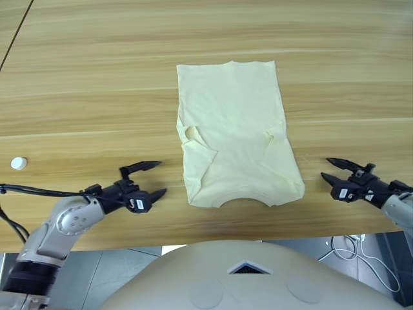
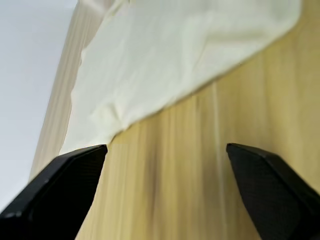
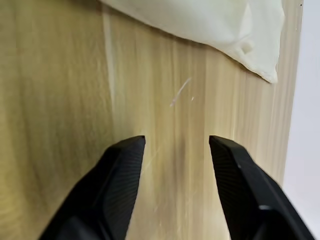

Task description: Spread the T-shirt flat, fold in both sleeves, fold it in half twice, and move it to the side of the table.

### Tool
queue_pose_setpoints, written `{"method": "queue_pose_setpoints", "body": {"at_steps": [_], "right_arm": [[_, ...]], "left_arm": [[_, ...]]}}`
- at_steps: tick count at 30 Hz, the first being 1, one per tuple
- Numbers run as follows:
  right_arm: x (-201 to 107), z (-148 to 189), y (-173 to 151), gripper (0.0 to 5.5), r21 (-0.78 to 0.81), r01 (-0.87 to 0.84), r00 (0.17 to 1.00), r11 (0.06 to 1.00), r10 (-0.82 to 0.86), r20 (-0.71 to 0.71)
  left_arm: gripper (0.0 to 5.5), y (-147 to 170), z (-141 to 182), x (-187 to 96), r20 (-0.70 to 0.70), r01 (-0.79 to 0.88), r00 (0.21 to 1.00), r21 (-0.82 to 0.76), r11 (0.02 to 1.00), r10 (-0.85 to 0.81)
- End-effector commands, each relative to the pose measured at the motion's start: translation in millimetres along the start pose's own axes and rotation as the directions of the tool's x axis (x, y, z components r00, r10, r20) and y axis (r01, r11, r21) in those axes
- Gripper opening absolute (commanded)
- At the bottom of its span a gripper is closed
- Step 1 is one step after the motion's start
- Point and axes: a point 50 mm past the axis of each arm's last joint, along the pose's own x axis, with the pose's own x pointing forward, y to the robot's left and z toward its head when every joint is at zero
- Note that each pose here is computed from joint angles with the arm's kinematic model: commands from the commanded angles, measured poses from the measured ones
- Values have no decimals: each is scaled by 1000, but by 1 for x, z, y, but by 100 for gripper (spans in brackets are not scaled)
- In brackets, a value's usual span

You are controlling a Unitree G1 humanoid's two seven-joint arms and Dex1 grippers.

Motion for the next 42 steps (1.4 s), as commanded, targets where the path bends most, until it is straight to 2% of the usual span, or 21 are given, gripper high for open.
{"method": "queue_pose_setpoints", "body": {"at_steps": [1, 9, 22, 27, 29, 33, 35, 38, 42], "right_arm": [[-9, 0, 11, 238, -6, -55, 998, 998, 55, -29], [-13, 1, 18, 238, 22, -38, 999, 999, 38, -23], [-11, 11, 24, 238, 34, -31, 999, 999, 30, 27], [-9, 9, 27, 238, 42, -26, 999, 999, 25, 27], [-8, 8, 27, 238, 43, -23, 999, 999, 22, 27], [-5, 8, 28, 238, 44, -18, 999, 999, 17, 33], [-4, 7, 28, 238, 45, -14, 999, 999, 12, 34], [-4, 6, 27, 238, 44, -9, 999, 999, 8, 33], [-4, 4, 27, 238, 46, -5, 1000, 999, 3, 28]], "left_arm": [[449, -13, 4, 21, 53, 165, 985, 33, 986, -167], [449, -13, -6, 44, 63, 244, 966, 95, 965, -250], [449, -35, 15, 36, 173, 342, 918, 102, 934, -356], [449, 2, -30, 27, -83, 214, 975, 131, 968, -204], [449, 9, -42, 23, -145, 198, 974, 148, 969, -177], [449, 16, -51, 25, -179, 173, 974, 182, 968, -140], [449, 11, -49, 34, -153, 190, 975, 196, 962, -161], [449, -5, -34, 49, -39, 207, 978, 169, 964, -203], [449, -26, -19, 53, 58, 282, 955, 135, 950, -292]]}}
